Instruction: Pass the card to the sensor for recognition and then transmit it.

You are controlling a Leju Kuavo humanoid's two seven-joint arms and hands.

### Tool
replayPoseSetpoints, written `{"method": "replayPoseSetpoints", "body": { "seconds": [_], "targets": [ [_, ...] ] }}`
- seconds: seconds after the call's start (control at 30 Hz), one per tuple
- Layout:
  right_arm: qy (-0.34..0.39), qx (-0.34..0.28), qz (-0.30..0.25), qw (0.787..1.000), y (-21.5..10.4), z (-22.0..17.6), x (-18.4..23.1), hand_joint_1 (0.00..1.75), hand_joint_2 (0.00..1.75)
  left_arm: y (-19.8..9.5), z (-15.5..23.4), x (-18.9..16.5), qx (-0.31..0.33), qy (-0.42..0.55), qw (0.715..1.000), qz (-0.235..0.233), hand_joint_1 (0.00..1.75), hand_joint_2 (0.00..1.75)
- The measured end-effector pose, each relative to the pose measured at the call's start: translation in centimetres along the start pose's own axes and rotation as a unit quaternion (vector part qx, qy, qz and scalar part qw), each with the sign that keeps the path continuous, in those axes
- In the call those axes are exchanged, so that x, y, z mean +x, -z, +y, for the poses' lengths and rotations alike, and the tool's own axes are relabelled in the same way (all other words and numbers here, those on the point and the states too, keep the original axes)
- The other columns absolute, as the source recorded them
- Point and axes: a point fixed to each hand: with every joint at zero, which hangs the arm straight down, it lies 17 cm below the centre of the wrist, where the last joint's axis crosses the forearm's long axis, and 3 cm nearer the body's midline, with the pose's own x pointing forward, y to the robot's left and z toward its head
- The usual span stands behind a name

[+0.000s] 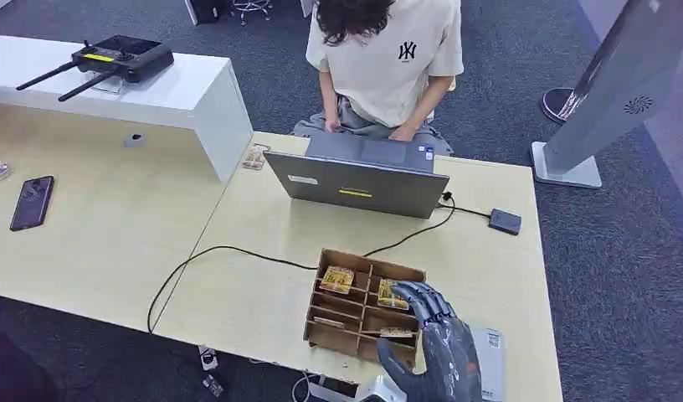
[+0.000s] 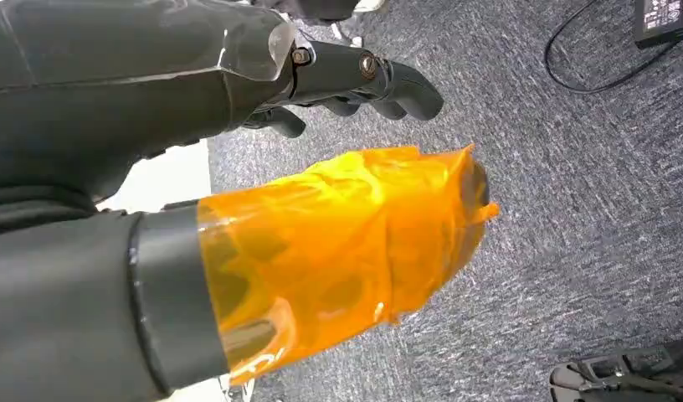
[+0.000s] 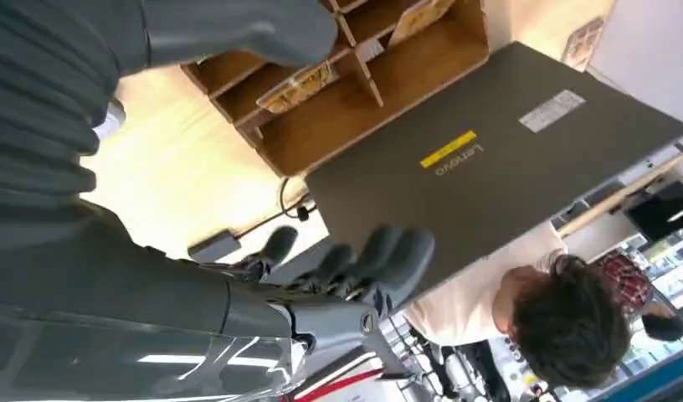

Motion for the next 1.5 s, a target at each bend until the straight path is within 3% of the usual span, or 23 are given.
{"method": "replayPoseSetpoints", "body": {
  "seconds": [0.03,0.07,0.13,0.17,0.43,0.5,0.53,0.6,0.87,1.23,1.5],
  "targets": [
    [-0.002,0.002,0.001,1.0,-0.1,0.1,-0.1,0.47,1.75,0.0,0.0,0.0,0.0,-0.001,1.0,0.0,0.0,0.0],
    [-0.007,0.004,0.002,1.0,-0.1,0.3,-0.2,0.82,1.75,0.0,0.0,0.0,0.0,-0.001,1.0,0.0,0.0,0.0],
    [-0.024,0.009,0.002,1.0,-0.3,0.7,-0.4,1.01,1.75,0.0,0.1,0.1,0.0,0.001,1.0,0.0,0.0,0.0],
    [-0.031,0.011,0.002,0.999,-0.3,0.9,-0.4,1.33,1.75,0.0,0.1,0.1,0.0,0.001,1.0,-0.001,0.0,0.0],
    [-0.075,0.025,0.008,0.997,-0.2,2.3,-1.5,1.34,1.75,0.1,0.5,0.6,0.003,0.005,1.0,-0.004,0.0,0.0],
    [-0.086,0.027,0.012,0.996,-0.2,2.5,-1.9,1.13,1.75,0.1,0.5,0.6,0.003,0.006,1.0,-0.004,0.0,0.0],
    [-0.094,0.029,0.015,0.995,-0.2,2.7,-2.2,1.13,1.75,0.1,0.5,0.6,0.003,0.007,1.0,-0.004,0.0,0.0],
    [-0.106,0.032,0.021,0.994,-0.3,3.0,-2.7,0.63,1.75,0.1,0.5,0.6,0.003,0.008,1.0,-0.004,0.0,0.0],
    [-0.132,0.044,0.031,0.99,-0.5,3.9,-4.0,0.58,1.75,0.1,0.6,0.7,0.002,0.009,1.0,-0.005,0.0,0.0],
    [-0.147,0.054,0.039,0.987,-0.8,4.7,-5.0,0.75,1.75,0.1,0.6,0.6,0.003,0.008,1.0,-0.003,0.0,0.0],
    [-0.162,0.061,0.042,0.984,-0.8,5.0,-5.5,0.79,1.75,0.1,0.7,0.5,0.005,0.007,1.0,0.001,0.0,0.0]
  ]
}}
